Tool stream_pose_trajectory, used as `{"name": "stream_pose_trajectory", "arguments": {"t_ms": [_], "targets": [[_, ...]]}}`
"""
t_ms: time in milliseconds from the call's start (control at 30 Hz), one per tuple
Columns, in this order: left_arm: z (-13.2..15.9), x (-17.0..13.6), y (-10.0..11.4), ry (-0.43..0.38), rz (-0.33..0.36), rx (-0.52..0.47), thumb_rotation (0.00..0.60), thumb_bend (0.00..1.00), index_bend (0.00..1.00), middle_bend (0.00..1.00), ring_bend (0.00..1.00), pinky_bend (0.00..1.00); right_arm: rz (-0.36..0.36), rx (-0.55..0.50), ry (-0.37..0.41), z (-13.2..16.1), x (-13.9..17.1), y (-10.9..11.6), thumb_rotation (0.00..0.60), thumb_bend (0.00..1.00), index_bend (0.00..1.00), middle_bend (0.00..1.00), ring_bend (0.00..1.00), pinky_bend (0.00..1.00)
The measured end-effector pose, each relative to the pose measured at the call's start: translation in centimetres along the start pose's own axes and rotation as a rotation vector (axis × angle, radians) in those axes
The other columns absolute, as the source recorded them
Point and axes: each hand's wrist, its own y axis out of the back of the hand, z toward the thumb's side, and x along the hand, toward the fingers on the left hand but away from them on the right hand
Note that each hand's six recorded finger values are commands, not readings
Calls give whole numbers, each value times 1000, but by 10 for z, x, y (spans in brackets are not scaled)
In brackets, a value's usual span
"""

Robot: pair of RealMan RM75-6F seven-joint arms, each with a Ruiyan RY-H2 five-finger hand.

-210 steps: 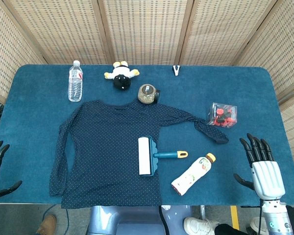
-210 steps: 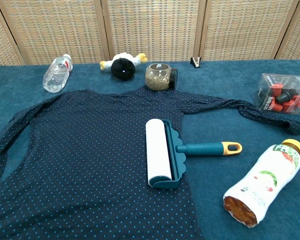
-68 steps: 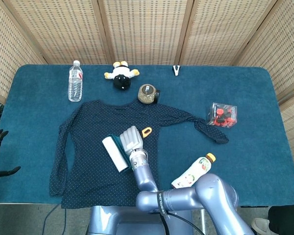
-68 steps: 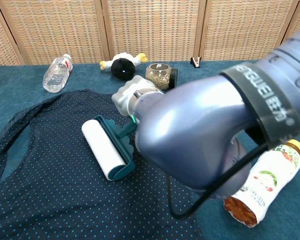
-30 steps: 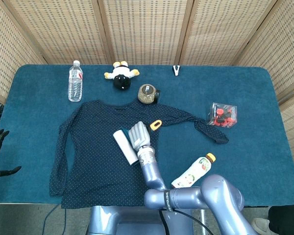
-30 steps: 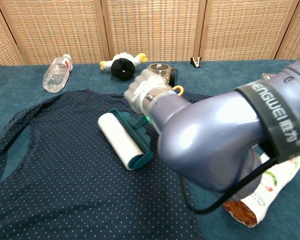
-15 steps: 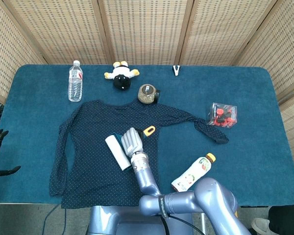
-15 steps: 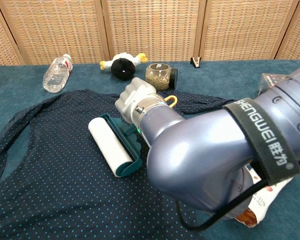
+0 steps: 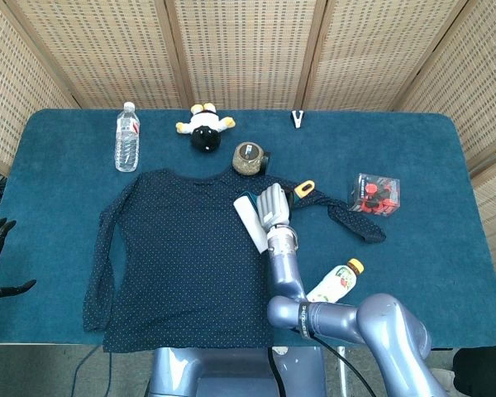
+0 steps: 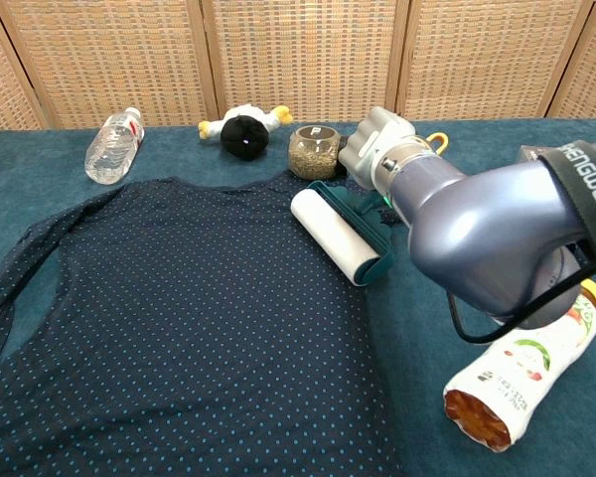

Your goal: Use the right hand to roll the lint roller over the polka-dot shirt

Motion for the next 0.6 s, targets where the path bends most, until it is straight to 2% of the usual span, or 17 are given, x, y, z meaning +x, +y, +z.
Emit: {"name": "stream_pose_trajectory", "arguments": {"t_ms": [100, 233, 433, 600], "targets": [[1, 0, -2, -1, -3, 6, 600, 0, 0, 0, 0, 0, 15, 2, -7, -7, -4, -10, 600, 926, 749, 1000, 1000, 1000], [3, 1, -3, 0, -4, 9, 600, 0, 0, 0, 0, 0, 7, -4, 7, -4, -2, -8, 600, 926, 749, 1000, 1000, 1000], [2, 1, -3, 0, -3, 6, 600, 0, 0, 0, 0, 0, -23, -17, 50, 15, 8, 10, 600, 926, 749, 1000, 1000, 1000], [2, 0, -2, -2, -3, 5, 600, 0, 0, 0, 0, 0, -73, -20, 114, 45, 27, 36, 600, 926, 748, 1000, 1000, 1000]]}}
